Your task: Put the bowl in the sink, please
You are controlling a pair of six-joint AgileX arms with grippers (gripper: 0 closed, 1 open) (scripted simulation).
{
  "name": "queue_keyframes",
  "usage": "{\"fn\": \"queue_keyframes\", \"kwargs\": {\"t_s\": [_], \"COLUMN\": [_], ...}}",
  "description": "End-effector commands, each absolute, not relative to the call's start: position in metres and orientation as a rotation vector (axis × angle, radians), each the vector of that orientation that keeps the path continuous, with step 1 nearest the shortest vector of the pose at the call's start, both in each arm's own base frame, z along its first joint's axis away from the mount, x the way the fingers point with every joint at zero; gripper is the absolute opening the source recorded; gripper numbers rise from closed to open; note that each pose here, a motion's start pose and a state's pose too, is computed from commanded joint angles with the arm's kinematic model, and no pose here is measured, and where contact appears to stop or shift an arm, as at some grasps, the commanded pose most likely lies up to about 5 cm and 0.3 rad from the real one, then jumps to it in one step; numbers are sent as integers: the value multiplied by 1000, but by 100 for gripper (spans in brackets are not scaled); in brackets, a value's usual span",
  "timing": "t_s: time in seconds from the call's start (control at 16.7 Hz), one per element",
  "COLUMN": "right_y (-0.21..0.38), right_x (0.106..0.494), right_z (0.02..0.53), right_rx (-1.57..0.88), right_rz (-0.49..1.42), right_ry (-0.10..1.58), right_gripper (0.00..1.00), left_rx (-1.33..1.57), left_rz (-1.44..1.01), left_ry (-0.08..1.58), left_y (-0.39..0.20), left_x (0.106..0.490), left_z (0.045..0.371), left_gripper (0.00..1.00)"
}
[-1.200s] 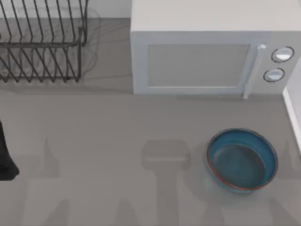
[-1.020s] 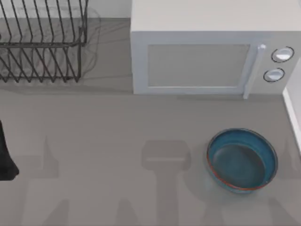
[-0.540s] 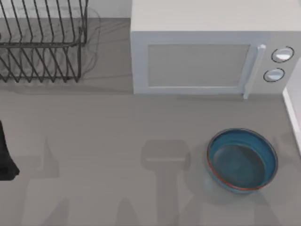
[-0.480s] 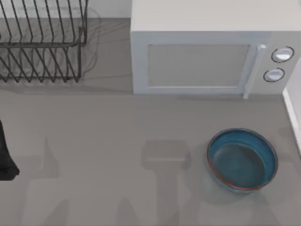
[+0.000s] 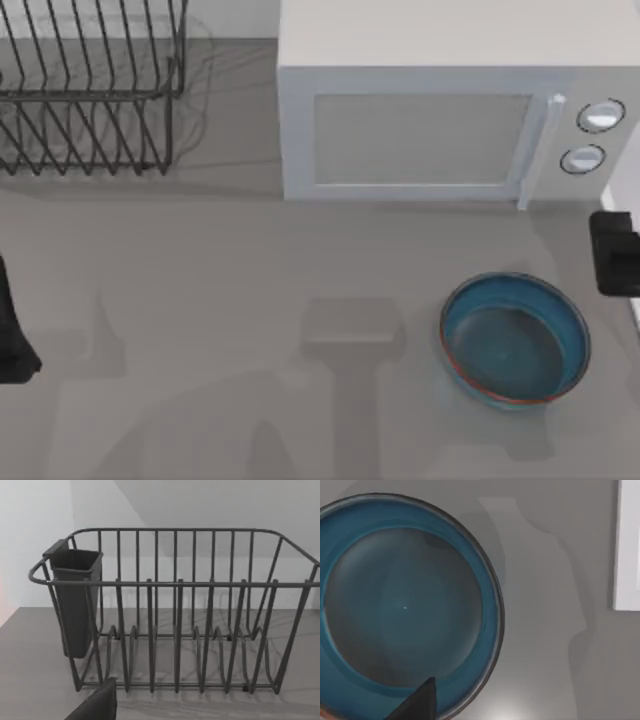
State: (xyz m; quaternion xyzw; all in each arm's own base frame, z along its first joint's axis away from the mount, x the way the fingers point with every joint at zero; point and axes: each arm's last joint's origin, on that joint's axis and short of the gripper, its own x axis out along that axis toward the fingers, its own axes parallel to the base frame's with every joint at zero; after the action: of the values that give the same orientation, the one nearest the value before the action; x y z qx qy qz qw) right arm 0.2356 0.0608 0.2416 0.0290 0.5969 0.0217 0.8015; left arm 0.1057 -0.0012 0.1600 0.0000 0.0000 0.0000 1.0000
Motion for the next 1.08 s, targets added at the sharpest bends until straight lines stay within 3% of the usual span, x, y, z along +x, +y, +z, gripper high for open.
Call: {"fn": "queue_keyframes", "kwargs": {"t_s": [0.36,0.78,1.08], "right_y": [92,94,97], "right_x": [282,286,291], "right_z": [230,228,185], "right_rx": [13,11,8], "right_rz": [-3,-10,-7], "right_ry": [1549,1569,1568], "right_gripper": [100,100,100], "left_rx": [0,0,0], "left_rz": [0,0,0], "left_ry": [0,0,0], "left_y": [-1,-1,-1], "left_x": [106,106,106], "left_z": [160,160,160], "left_gripper": [100,100,100]}}
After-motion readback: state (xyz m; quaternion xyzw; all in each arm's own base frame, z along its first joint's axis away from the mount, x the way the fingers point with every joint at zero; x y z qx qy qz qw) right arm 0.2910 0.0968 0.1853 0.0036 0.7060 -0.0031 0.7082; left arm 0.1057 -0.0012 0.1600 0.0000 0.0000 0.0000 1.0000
